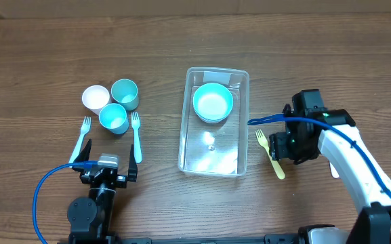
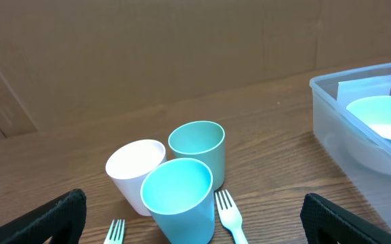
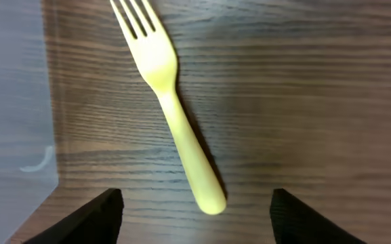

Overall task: Pack container
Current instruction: 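Release the teal bowl and lower the right gripper to the yellow fork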

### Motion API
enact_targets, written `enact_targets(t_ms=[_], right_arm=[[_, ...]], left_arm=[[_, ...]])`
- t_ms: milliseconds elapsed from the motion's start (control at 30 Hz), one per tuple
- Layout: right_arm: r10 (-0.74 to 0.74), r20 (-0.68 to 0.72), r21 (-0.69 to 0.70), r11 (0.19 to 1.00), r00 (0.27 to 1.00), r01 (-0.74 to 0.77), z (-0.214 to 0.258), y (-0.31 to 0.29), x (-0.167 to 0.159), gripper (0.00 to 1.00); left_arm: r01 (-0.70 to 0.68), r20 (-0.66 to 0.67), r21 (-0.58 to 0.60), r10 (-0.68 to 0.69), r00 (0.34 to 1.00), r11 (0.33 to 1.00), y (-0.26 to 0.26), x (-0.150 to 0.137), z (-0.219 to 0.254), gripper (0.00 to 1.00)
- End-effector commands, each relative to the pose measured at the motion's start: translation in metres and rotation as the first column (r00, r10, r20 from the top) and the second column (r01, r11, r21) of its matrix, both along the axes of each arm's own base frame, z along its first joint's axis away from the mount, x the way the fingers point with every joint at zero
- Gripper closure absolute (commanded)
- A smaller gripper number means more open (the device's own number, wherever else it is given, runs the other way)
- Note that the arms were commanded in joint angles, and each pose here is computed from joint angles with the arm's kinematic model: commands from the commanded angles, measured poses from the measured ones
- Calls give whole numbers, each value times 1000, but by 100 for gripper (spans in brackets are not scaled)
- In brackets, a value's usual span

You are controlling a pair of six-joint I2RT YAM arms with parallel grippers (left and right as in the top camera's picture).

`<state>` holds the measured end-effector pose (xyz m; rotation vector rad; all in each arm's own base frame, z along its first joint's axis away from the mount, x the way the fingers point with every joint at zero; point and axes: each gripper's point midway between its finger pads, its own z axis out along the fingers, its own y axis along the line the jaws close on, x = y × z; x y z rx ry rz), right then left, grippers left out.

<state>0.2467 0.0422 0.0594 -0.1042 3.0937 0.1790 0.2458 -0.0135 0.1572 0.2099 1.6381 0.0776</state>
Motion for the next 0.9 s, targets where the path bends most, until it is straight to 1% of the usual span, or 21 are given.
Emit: enact_targets(t_ms=[0, 67, 133, 333, 433, 500, 567, 600, 633, 667, 767, 867], right_arm=[[44, 9, 37, 998, 999, -45, -4, 6, 5, 27], [47, 34, 103, 993, 998, -51, -1, 18, 11, 27], [48, 47, 127, 990, 998, -54, -3, 22, 12, 27], [68, 28, 131, 989, 997, -71, -27, 22, -3, 26], [75, 23, 157, 985, 997, -78, -27, 26, -5, 26], [76, 22, 189, 979, 997, -79, -26, 31, -6, 29], [76, 22, 212, 974, 997, -79, -24, 35, -6, 38], [76, 24, 218, 973, 997, -79, -23, 36, -6, 51], [73, 23, 219, 973, 997, -77, -22, 36, -5, 68], [72, 21, 219, 973, 997, -74, -22, 36, -6, 76], [68, 4, 229, 971, 998, -67, -20, 38, -9, 96], [70, -9, 256, 965, 998, -65, -21, 42, -13, 96]], left_arm=[[9, 7, 10, -9, 1000, 1000, -2, 0, 0, 0], [9, 7, 10, -9, 1000, 1000, -2, 0, 0, 0], [9, 7, 10, -9, 1000, 1000, -2, 0, 0, 0], [9, 7, 10, -9, 1000, 1000, -2, 0, 0, 0], [9, 7, 10, -9, 1000, 1000, -2, 0, 0, 0], [10, 7, 10, -10, 1000, 1000, -2, 0, 0, 0], [9, 7, 10, -9, 1000, 1000, -2, 0, 0, 0], [9, 7, 10, -9, 1000, 1000, -2, 0, 0, 0], [9, 7, 10, -9, 1000, 1000, -2, 0, 0, 0], [9, 7, 10, -9, 1000, 1000, -2, 0, 0, 0], [9, 7, 10, -9, 1000, 1000, -2, 0, 0, 0], [9, 7, 10, -9, 1000, 1000, -2, 0, 0, 0]])
